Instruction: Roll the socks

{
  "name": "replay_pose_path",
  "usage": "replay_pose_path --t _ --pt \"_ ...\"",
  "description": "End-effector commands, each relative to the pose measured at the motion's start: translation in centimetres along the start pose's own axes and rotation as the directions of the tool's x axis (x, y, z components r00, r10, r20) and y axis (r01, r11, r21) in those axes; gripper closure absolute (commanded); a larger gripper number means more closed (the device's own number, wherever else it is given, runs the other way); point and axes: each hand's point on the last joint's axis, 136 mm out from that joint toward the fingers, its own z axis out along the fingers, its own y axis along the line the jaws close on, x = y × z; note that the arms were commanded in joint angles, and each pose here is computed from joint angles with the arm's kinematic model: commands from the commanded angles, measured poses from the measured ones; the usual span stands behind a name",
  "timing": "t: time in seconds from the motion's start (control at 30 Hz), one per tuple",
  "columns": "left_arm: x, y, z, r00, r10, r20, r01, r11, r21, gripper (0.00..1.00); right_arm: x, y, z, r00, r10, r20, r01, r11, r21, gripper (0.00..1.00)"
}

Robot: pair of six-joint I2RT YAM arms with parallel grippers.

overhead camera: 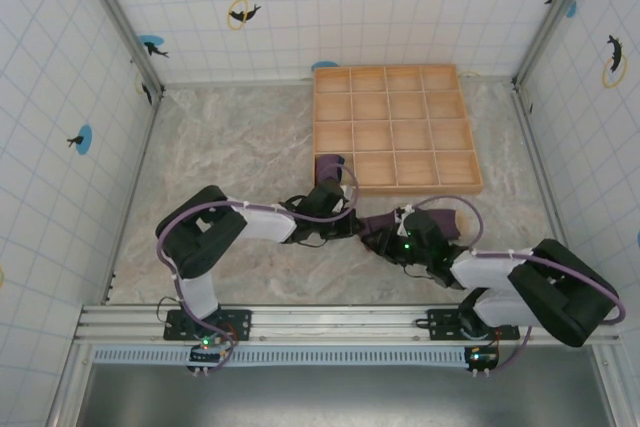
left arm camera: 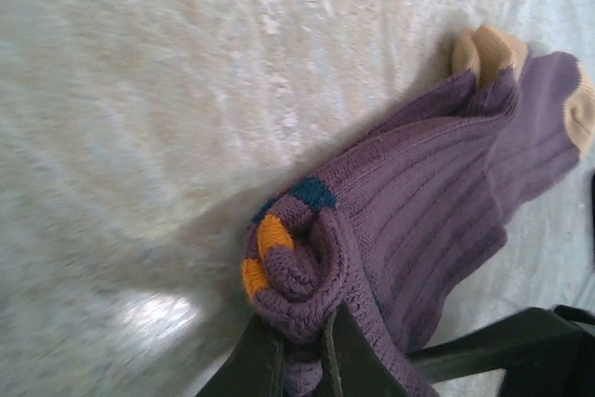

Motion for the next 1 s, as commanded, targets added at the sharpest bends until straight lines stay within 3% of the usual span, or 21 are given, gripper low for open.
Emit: replay_pose_path --t 0.0,0.13,0.27,0.43,0.73,0.87,0.97 --pt "1.5 4.9 -1.9 0.993 -0.114 -0.026 0.105 0.969 -0.222 1.00 0.3 -0.4 -0.1 0.985 -0.167 -0.037 0.170 0.981 0.097 0.51" --pt "2.0 5.9 -4.0 0.985 -0.170 -0.009 0.160 0.945 -0.285 1.00 -0.2 2.3 0.0 0.938 -0.346 -0.033 0.348 0.934 0.084 0.42" --pt "2.6 6.4 -6.0 0.977 -0.210 0.015 0.204 0.924 -0.324 1.00 -0.2 4.3 0.2 0.851 -0.524 -0.022 0.523 0.845 0.108 0.41" --pt "3.0 6.4 -7.8 0.966 -0.257 0.034 0.252 0.905 -0.344 1.00 0.7 6.7 0.5 0.627 -0.779 0.016 0.766 0.620 0.171 0.41" --pt "2.9 5.6 -8.2 0.967 -0.255 0.009 0.242 0.903 -0.354 1.00 4.3 8.8 1.7 0.249 -0.969 0.012 0.943 0.245 0.224 0.41" --pt "3.0 5.5 -7.8 0.964 -0.264 -0.011 0.245 0.909 -0.338 1.00 5.5 9.3 2.6 0.115 -0.993 0.008 0.962 0.113 0.250 0.41" --pt "3.0 5.5 -7.7 0.963 -0.269 -0.019 0.247 0.909 -0.335 1.00 5.7 9.4 3.3 0.055 -0.998 0.012 0.957 0.056 0.286 0.41"
